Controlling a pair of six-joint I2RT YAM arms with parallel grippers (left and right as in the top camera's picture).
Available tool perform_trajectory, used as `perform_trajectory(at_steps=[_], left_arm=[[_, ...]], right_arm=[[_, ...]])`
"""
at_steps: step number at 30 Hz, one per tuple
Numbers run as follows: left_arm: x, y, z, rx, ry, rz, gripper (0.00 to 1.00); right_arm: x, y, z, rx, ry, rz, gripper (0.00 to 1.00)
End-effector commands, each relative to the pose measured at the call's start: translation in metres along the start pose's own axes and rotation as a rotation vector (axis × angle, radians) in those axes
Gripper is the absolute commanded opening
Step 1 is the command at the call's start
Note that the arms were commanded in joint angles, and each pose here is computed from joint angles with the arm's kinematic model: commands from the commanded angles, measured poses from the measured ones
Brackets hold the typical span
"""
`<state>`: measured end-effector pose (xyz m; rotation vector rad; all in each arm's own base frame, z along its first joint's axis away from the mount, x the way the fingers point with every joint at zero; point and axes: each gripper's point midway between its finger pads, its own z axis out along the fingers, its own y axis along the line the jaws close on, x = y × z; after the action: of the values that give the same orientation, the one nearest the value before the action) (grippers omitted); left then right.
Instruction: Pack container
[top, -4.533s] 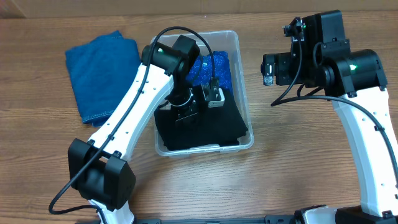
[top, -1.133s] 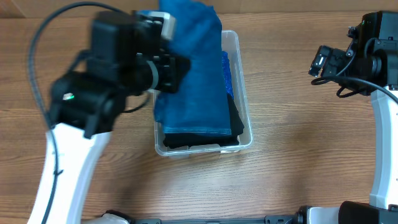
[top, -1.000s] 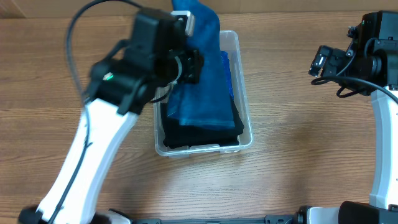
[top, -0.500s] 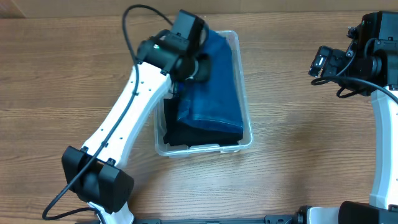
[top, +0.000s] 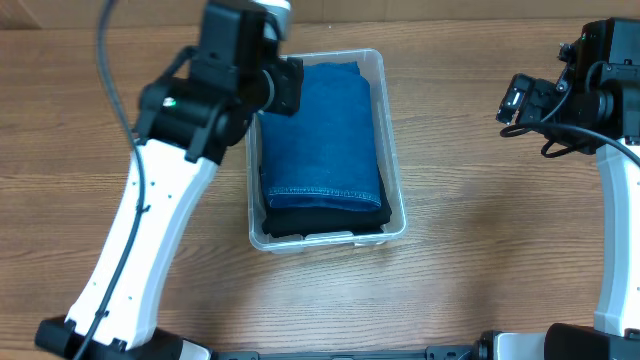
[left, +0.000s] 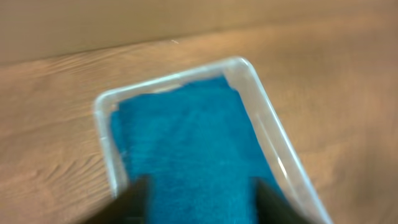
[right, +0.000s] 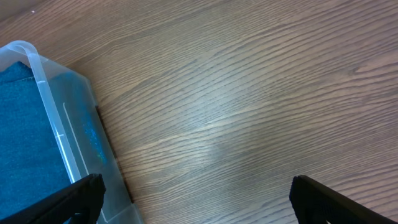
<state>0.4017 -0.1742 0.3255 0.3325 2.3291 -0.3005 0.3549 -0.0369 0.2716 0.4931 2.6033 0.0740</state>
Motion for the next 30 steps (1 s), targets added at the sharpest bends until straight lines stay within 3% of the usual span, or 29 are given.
perform_trajectory(at_steps=[1, 4, 9, 12, 16, 19, 23, 26, 30], left_arm=[[0.039, -0.052, 0.032, 0.342, 0.146, 0.352, 0.04], [0.074, -0.068, 0.061, 0.624, 0.292, 0.233, 0.04], [0.127, -0.040, 0.121, 0.628, 0.496, 0.043, 0.04], [0.188, -0.022, 0.159, 0.629, 0.659, -0.064, 0.04], [0.239, -0.032, 0.172, 0.869, 0.725, -0.196, 0.04], [0.230, -0.037, 0.161, 1.016, 0.668, -0.284, 0.05], [0.192, -0.026, 0.133, 0.998, 0.590, -0.259, 0.04], [0.144, -0.016, 0.104, 0.882, 0.475, -0.098, 0.08], [0.070, 0.006, 0.052, 0.589, 0.299, 0.081, 0.16]], right_arm=[[-0.003, 0.001, -0.006, -0.010, -0.022, -0.004, 1.00], [-0.003, 0.000, -0.006, -0.010, -0.021, -0.005, 1.00], [-0.003, 0.000, -0.006, -0.010, -0.022, -0.008, 1.00], [-0.003, 0.000, -0.006, -0.009, -0.022, -0.012, 1.00], [-0.003, 0.000, -0.006, -0.010, -0.022, -0.012, 1.00], [-0.003, 0.000, -0.006, -0.010, -0.021, -0.011, 1.00], [-0.003, 0.001, -0.006, -0.010, -0.022, -0.011, 1.00], [-0.003, 0.001, -0.006, -0.010, -0.022, -0.011, 1.00], [-0.003, 0.001, -0.006, -0.011, -0.023, -0.011, 1.00]])
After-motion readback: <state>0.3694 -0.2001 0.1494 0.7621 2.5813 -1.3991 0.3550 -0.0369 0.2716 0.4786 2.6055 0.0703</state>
